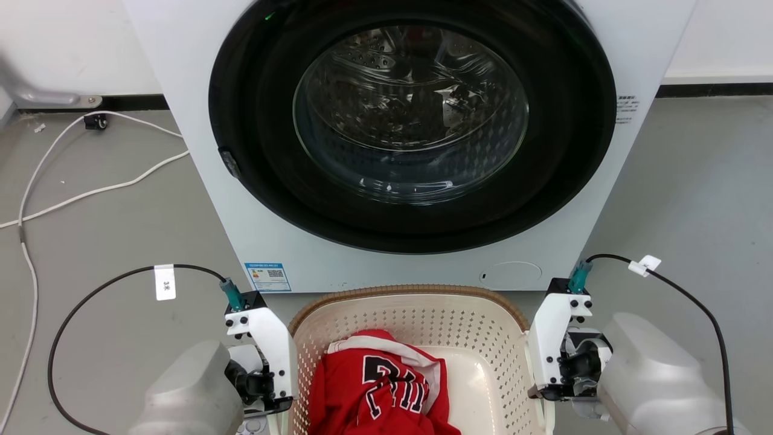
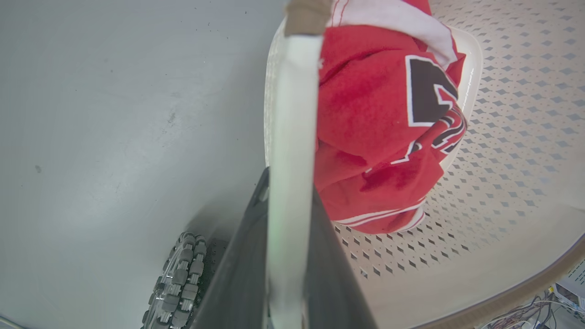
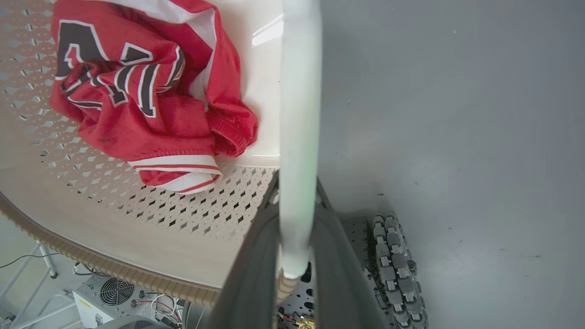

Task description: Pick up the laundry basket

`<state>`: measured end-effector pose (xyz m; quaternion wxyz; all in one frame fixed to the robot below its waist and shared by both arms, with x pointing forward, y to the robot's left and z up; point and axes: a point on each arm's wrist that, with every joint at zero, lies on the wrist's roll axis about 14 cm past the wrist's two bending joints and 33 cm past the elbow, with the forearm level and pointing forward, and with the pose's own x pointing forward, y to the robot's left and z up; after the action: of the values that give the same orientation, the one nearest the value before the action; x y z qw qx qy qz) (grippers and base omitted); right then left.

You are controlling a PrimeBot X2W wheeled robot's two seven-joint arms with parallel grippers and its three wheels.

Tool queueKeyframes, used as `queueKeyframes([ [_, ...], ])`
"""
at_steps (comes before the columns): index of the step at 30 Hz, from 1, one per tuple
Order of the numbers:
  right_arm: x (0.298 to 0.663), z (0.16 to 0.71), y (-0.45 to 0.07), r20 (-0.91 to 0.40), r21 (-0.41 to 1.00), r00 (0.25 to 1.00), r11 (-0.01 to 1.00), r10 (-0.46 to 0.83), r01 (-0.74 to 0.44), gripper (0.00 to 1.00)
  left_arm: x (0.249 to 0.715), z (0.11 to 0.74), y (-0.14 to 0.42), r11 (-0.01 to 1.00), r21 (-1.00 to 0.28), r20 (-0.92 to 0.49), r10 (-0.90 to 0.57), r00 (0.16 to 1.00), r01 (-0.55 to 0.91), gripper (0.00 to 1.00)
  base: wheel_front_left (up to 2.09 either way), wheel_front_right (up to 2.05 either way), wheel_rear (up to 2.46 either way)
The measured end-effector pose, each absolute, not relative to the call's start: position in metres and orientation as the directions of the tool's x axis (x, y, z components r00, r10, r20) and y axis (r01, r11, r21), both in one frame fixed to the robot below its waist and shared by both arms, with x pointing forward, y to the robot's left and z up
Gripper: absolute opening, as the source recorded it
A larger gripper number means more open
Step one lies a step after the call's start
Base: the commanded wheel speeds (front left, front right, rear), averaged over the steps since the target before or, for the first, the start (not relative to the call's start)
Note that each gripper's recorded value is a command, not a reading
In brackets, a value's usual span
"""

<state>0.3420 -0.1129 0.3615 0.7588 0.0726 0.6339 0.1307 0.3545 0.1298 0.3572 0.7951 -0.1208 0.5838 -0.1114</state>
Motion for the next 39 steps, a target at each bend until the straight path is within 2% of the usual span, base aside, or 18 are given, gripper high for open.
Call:
queueKeyframes([
  [39, 0.3423, 0.3617, -0.1132, -0.947, 0.268, 0.156, 0.957, 0.282, -0.109, 0.0, 0.3541, 0.3587, 0.1295, 0.942, -0.334, -0.892, -0.324, 0.314, 0.025, 0.0, 0.0, 0.0, 0.0],
])
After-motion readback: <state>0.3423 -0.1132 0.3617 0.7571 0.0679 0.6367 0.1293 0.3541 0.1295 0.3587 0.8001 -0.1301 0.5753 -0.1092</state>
